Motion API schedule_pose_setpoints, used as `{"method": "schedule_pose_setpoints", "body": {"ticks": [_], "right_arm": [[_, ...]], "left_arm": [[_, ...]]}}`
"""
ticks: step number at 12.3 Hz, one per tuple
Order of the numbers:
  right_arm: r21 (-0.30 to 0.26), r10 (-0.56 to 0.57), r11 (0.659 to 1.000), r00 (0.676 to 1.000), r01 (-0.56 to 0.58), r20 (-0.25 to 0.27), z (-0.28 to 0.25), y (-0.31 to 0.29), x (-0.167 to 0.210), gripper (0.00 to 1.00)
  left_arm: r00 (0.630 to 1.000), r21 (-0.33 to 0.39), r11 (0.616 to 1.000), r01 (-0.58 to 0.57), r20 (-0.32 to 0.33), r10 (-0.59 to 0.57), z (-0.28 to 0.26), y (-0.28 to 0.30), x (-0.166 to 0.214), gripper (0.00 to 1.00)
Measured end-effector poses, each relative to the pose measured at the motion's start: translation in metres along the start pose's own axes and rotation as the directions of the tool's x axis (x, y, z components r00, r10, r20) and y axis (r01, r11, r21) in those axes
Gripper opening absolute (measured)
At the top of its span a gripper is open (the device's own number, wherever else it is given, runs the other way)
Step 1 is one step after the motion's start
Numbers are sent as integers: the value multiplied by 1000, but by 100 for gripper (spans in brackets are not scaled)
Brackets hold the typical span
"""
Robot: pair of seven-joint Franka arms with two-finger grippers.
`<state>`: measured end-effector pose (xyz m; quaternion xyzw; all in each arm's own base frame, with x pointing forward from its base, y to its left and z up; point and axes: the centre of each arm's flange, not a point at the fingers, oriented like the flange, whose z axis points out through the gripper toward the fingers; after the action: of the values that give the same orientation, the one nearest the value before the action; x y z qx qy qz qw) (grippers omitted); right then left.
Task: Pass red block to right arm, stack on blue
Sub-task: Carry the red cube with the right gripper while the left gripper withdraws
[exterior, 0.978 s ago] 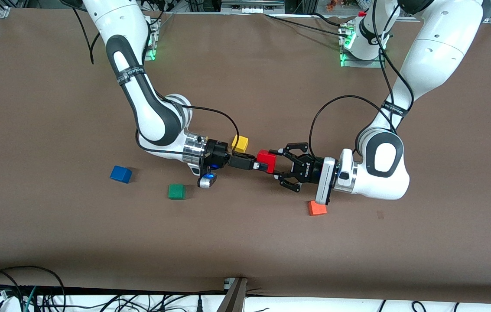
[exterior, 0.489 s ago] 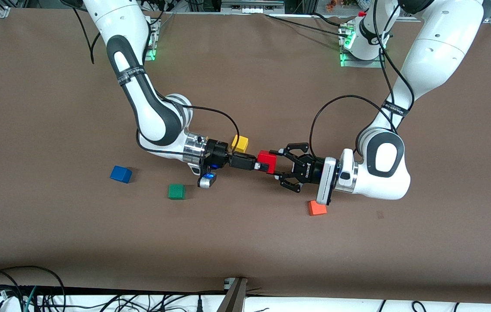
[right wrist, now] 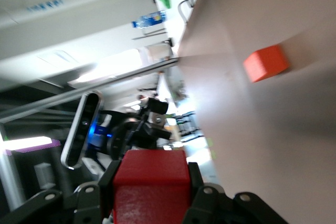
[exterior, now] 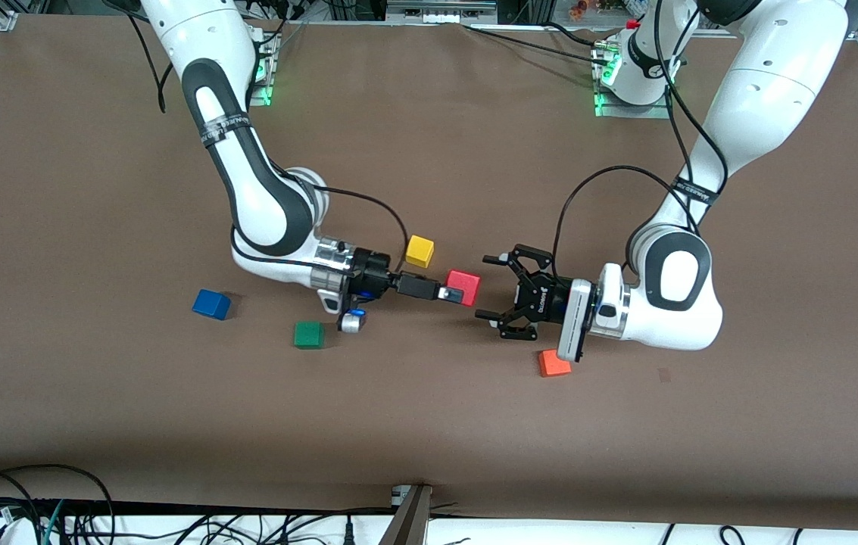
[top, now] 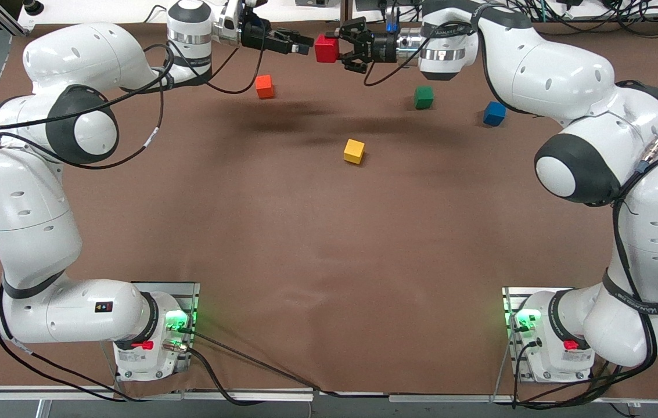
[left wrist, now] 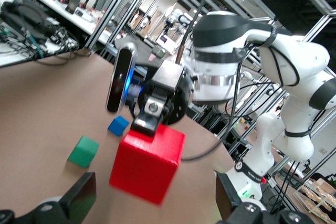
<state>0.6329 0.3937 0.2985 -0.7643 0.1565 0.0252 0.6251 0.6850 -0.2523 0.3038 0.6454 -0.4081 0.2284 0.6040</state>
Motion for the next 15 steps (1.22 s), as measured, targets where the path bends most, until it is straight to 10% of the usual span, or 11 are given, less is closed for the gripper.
{"method": "schedule_pose_setpoints", "body": {"ticks": [3,8,12,15], "right_arm": [[-273,-205,939,978,209,42,-42,6,30,56],[-681,-358,575,888,454,290,-128,35,75,56],[-813,-224,328,876,481,428,-229,56,106,56],[-875,-167,248,908,415,383,-291,61,118,56]], "left_arm": [[989,47,999,-25,146,17,-53,6,9,100],[889,201,979,34,441,-121,-169,36,32,100],[686,478,878,-21,646,-335,-249,102,65,100],[521,646,759,-79,676,-521,-270,163,94,100]]}}
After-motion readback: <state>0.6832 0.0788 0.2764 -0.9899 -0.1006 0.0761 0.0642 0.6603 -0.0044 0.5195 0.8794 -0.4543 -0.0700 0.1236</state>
